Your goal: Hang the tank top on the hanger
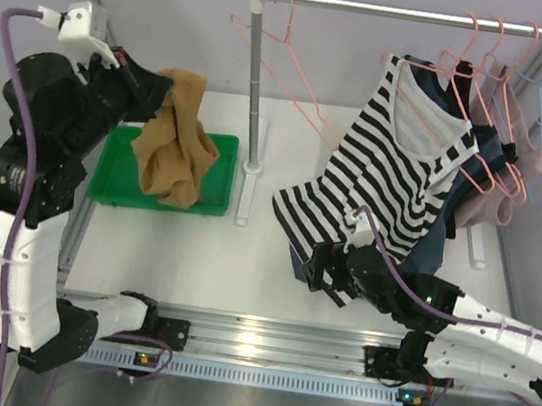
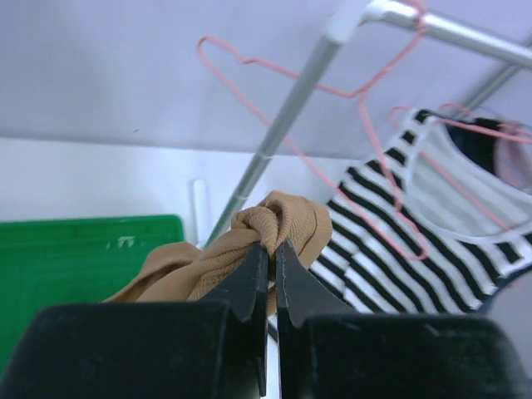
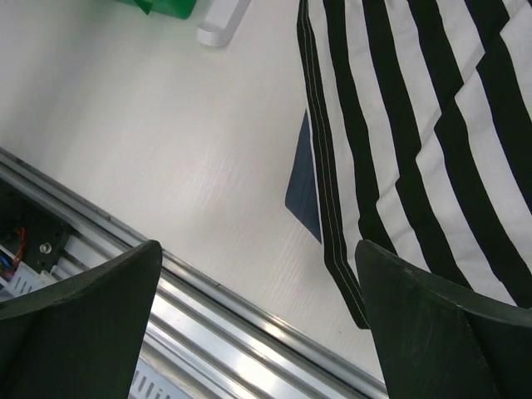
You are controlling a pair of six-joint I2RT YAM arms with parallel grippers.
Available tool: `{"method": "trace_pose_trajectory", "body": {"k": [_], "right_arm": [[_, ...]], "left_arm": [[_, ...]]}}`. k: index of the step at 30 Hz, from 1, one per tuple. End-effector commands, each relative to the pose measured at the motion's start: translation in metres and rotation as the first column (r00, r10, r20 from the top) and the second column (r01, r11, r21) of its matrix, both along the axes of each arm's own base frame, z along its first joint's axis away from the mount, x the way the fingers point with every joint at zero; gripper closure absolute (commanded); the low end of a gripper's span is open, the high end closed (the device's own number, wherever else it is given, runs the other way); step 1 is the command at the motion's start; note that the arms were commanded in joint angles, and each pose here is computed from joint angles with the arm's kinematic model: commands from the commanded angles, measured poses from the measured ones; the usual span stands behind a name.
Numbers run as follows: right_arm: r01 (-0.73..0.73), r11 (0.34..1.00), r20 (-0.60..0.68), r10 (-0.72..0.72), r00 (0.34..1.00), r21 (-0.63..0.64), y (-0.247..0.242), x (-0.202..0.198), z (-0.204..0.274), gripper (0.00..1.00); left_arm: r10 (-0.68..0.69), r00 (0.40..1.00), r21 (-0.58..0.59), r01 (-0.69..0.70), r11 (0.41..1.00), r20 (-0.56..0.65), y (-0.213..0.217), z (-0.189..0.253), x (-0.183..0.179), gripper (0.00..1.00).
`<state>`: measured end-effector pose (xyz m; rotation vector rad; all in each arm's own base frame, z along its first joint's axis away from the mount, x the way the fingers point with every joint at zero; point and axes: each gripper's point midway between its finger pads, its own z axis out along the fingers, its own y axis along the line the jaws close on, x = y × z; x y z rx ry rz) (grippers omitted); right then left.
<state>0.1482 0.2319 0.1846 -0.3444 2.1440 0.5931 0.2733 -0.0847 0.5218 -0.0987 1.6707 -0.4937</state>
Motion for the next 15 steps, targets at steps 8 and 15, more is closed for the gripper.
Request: {"method": "trace_pose_trajectory", "body": {"k": [8,15], "right_arm": [[0.016,0.992,0.129,-0.033,0.991,0.129,-0.005,0.010,0.072,0.00],[-0.049,0.985,0.137,0.026,0.990,0.163,0.002,0.003,0.070,0.00]], "left_arm": [[-0.396,0.916,-0.189,0.400,0.897,0.059,-0.063,0.017,-0.062,1.00],[-0.508,0.847,-0.309,0.447,0.839,-0.155,-0.091,-0.111,-0.056,1.00]]}}
